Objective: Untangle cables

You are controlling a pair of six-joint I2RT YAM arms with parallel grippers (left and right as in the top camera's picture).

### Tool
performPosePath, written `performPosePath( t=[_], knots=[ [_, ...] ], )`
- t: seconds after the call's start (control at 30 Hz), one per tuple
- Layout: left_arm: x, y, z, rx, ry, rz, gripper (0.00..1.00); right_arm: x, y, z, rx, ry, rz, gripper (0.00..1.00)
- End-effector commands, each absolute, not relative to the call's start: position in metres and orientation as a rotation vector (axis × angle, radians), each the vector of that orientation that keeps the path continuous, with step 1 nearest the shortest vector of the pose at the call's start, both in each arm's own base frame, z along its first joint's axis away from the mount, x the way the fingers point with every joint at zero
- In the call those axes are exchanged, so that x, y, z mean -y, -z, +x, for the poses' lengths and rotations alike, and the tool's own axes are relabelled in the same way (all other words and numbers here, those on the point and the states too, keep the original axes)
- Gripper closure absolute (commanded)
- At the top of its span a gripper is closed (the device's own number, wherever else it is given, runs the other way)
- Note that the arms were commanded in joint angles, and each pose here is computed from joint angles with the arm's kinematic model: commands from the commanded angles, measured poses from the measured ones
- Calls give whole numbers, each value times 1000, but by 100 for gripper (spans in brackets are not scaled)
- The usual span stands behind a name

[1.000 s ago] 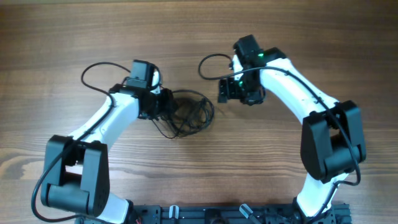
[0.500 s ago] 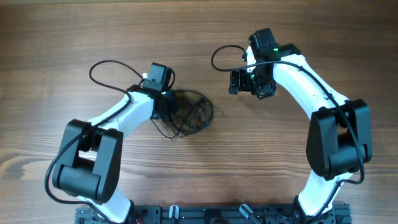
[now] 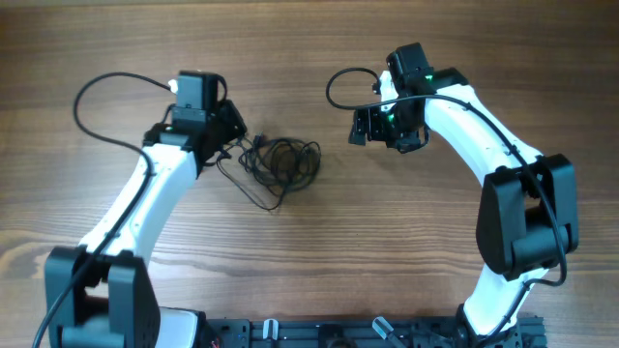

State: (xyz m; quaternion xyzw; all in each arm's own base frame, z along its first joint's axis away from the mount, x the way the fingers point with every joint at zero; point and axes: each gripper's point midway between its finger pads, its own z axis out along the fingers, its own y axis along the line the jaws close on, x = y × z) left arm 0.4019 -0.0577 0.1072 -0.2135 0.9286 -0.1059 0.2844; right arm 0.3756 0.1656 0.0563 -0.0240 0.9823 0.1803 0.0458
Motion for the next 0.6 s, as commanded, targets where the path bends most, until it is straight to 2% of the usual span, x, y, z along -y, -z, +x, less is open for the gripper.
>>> performPosePath(
  t=[0.0, 0.07, 0.1, 0.13, 0.27, 0.37, 0.43, 0.5, 0.57],
  knots=[
    [71, -108, 391, -2547, 406, -550, 47, -186, -67, 376, -2955, -658, -128, 9],
    [73, -101, 381, -2601, 399, -529, 20, -191, -68, 379, -2936, -663, -145, 9],
    [72, -98, 376, -2622, 391, -536, 14, -193, -69, 381, -2924, -666, -151, 7],
    [72, -95, 371, -2646, 388, -539, 13, -193, -69, 381, -2921, -665, -153, 6],
    [81, -93, 365, -2684, 384, -433, 16, -170, -61, 390, -2924, -452, -118, 6],
    [102, -95, 360, -2705, 458, -350, 25, -145, -53, 398, -2918, -232, -37, 6],
    [123, -96, 355, -2711, 477, -275, 26, -144, -46, 400, -2926, -222, -35, 6],
    [139, -97, 354, -2701, 491, -297, 37, -144, -38, 399, -2942, -213, -34, 6],
    [148, -98, 353, -2688, 477, -328, 40, -138, -26, 400, -2960, -164, -4, 6]
  ],
)
